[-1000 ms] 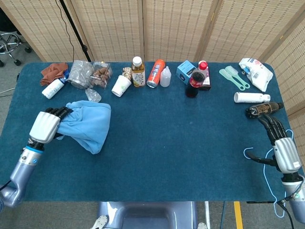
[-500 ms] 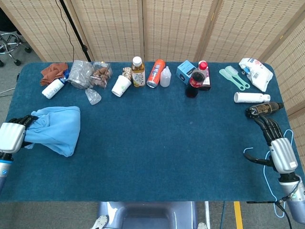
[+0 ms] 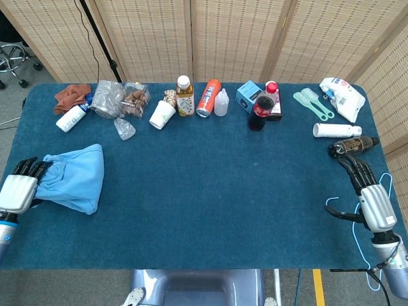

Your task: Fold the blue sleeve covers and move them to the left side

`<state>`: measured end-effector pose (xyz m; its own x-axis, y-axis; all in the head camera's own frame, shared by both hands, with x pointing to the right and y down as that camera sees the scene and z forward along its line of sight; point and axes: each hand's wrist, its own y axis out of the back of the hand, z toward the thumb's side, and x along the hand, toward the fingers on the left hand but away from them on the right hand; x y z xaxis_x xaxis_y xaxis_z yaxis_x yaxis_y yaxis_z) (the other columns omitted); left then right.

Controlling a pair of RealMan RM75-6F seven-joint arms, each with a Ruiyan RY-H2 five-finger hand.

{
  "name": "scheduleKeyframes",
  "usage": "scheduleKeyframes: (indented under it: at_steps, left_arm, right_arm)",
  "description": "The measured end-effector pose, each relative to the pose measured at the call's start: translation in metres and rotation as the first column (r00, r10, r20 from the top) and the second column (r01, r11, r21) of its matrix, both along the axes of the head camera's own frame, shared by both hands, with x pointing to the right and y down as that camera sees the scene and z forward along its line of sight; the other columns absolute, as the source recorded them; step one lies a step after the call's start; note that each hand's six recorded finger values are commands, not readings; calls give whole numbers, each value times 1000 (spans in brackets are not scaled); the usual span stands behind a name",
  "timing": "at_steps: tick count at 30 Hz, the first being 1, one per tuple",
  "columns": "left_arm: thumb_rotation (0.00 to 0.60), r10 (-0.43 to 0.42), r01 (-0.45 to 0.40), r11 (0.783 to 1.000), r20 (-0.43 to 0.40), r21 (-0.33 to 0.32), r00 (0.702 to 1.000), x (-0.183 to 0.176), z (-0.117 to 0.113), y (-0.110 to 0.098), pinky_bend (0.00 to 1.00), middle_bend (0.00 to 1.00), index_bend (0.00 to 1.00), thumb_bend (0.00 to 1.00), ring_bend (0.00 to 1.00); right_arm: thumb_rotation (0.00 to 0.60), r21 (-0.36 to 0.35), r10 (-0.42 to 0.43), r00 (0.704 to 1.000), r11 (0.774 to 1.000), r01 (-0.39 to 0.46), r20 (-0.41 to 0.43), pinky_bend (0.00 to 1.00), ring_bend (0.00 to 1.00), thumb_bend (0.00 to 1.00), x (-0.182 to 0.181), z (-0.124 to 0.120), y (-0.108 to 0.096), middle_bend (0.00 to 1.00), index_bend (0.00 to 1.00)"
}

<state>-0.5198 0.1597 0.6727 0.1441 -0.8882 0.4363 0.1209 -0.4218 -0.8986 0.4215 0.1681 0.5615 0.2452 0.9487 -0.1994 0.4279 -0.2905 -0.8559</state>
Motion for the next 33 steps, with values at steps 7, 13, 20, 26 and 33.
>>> scheduleKeyframes:
  at_steps: [7, 13, 20, 26, 33]
  left_arm:
    - [568, 15, -14, 999, 19, -38, 1000, 9, -6, 11, 0, 0, 0, 517, 0]
    - [569, 12, -10, 998, 28, -59, 1000, 10, -24, 22, 0, 0, 0, 415, 0]
    - [579, 13, -12, 999, 26, -35, 1000, 8, -54, 36, 0, 0, 0, 315, 0]
    - [589, 2, -2, 1000, -48, -5, 999, 16, -67, 42, 0, 0, 0, 291, 0]
    - [600, -43, 55, 996, -173, 67, 984, 38, -87, 42, 0, 0, 0, 268, 0]
  right_arm:
    - [600, -7, -1, 1000, 1000, 1, 3, 0, 0, 0, 0, 0, 0, 0, 0]
    - [600, -10, 0, 1000, 1000, 0, 4, 0, 0, 0, 0, -1, 1, 0, 0]
    - [600, -10, -2, 1000, 1000, 2, 7, 0, 0, 0, -2, -2, 2, 0, 0]
    - [600, -7, 0, 1000, 1000, 0, 11, 0, 0, 0, -2, -4, 2, 0, 0]
    - [600, 10, -2, 1000, 1000, 2, -9, 0, 0, 0, -1, -7, 2, 0, 0]
